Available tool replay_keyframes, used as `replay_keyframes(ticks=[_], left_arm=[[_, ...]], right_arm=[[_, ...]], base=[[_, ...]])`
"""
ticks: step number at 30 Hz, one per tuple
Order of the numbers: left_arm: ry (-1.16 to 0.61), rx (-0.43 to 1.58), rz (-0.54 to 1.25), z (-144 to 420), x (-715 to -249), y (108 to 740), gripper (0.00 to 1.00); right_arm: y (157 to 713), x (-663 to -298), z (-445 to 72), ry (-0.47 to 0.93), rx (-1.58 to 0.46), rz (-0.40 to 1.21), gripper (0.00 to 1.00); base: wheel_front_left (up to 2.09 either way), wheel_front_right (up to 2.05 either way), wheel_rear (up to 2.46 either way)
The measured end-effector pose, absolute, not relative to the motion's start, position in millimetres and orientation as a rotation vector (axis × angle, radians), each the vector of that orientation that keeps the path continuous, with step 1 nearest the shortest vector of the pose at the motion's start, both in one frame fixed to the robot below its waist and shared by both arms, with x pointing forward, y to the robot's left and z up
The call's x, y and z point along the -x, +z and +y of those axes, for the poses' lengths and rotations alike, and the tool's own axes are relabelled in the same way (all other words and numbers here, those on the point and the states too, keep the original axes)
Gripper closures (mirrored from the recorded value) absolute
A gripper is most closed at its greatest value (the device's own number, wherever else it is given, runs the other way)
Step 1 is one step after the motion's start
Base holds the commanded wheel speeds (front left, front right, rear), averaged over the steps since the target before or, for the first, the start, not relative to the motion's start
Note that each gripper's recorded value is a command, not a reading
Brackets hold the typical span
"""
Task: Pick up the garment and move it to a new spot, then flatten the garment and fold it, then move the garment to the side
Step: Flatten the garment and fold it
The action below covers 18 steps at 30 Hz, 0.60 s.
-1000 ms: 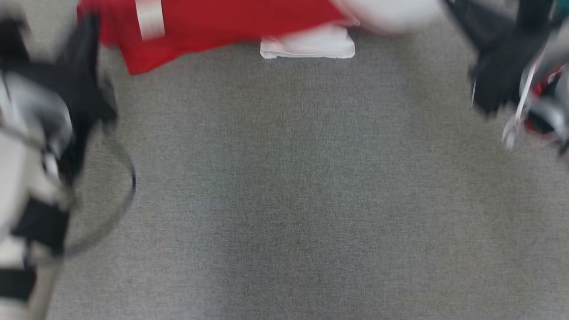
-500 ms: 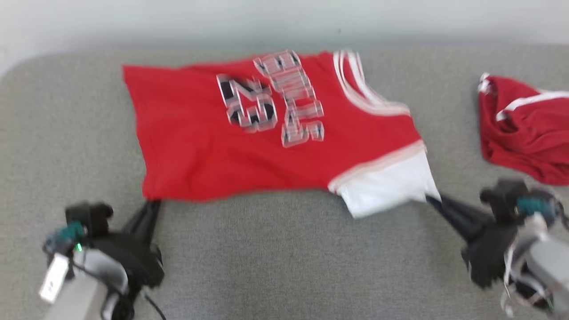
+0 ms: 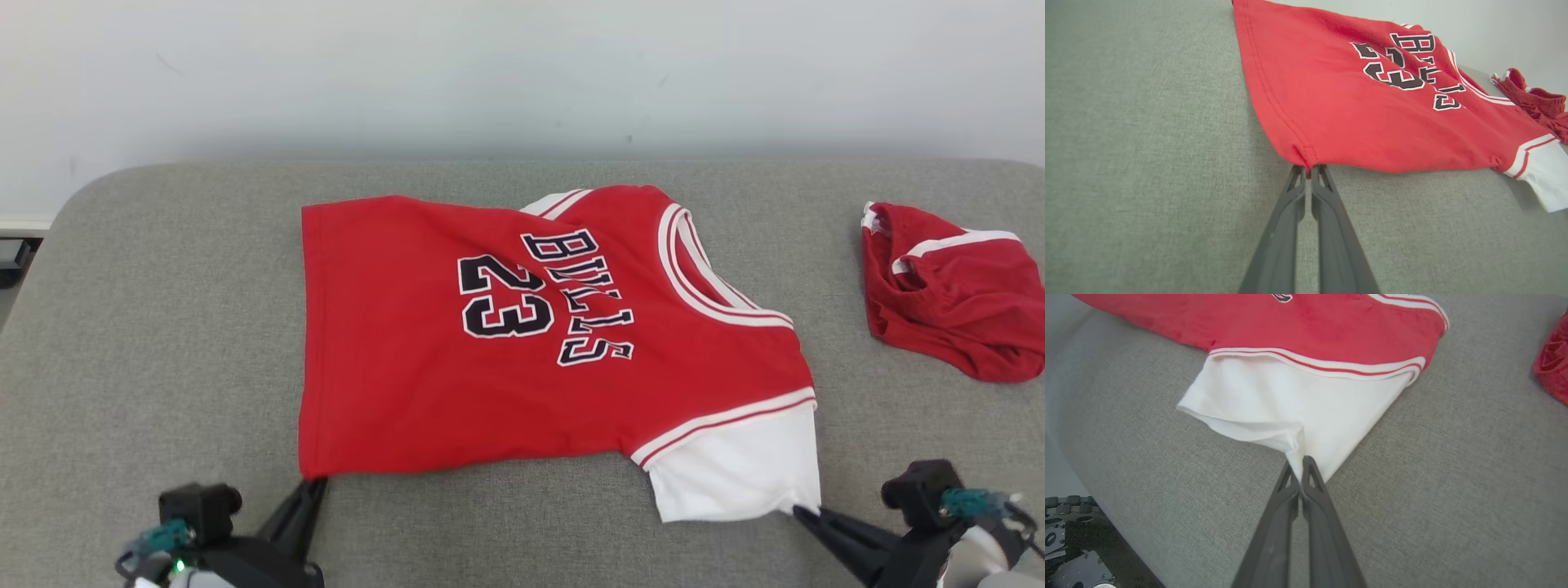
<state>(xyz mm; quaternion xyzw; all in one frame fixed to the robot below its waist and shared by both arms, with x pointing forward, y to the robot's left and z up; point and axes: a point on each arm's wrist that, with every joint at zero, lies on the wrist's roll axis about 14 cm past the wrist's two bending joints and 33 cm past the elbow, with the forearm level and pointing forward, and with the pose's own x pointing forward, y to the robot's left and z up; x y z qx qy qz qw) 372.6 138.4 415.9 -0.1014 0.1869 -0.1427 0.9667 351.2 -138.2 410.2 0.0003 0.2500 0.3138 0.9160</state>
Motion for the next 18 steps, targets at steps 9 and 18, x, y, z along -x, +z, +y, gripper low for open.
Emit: replay_keyframes(ticks=[9,18], left_arm=[[-0.287,0.185,0.494,135.5,-343.2,392.1,1.00],[-0.255,0.205,0.476,136.4,-346.1,399.8,0.00]], right_arm=[[390.1,-329.8,-140.2,0.642,0.027,0.643,1.00],[402.7,-336.1,-138.1,0.595,-0.060,0.619,0.00]], base=[[0.00,0.00,0.00],[0.00,0.00,0.00]])
